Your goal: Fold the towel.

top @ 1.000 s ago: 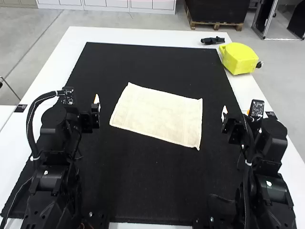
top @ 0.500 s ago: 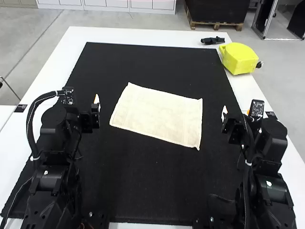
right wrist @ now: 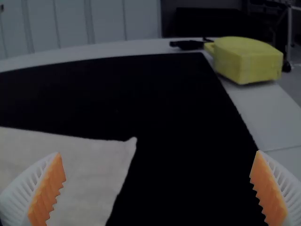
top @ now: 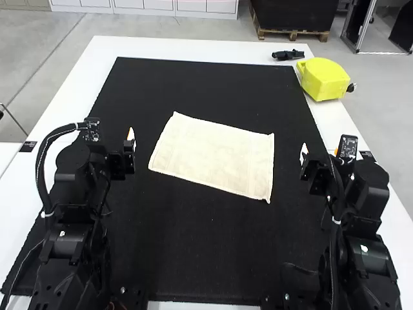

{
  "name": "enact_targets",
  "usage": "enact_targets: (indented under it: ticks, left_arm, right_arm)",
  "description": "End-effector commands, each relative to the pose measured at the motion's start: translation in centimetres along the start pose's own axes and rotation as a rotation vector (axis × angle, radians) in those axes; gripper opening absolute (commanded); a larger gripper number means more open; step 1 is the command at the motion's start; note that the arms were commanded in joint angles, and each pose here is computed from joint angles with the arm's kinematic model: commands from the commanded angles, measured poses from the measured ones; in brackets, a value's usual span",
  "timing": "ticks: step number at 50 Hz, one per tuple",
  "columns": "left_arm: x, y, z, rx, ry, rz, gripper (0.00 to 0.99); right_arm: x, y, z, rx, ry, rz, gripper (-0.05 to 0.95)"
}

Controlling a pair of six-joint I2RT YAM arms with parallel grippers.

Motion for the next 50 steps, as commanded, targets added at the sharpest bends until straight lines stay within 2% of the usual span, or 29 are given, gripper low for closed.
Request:
enact_targets:
  ticks: [1,35,44,47,50]
  left_arm:
    - [-0.24,0.28,-0.04,-0.018,-0.013,0.009,0.962]
    - [-0.29,0.33,-0.04,-0.02,-0.016,0.009,0.962]
    - [-0.3,0.4,-0.05,-0.023,-0.017,0.027,0.962]
    - [-0.3,0.44,-0.05,-0.025,-0.016,0.05,0.966]
    - [-0.29,0.48,-0.05,-0.026,-0.016,0.05,0.966]
  right_arm:
    - [-0.25,-0.3,-0.01,0.005,-0.012,-0.006,0.91]
    - [-0.07,-0.27,0.0,0.004,-0.004,-0.002,0.91]
    - [-0.01,-0.28,0.0,0.004,-0.001,0.015,0.91]
    - [0.02,-0.29,0.0,0.005,0.0,0.045,0.91]
    - [0.03,-0.25,0.0,0.003,0.0,0.068,0.91]
Point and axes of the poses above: each hand's point on the last joint's axis, 136 mm out from that joint toward the fingers, its own z axis out along the fingers, its own x axis along the line the jaws close on, y = z × x, the point moved 1 cm from there along -z, back along the fingers, and after that the axes turned 11 degrees about z, right-handed, at the moved point
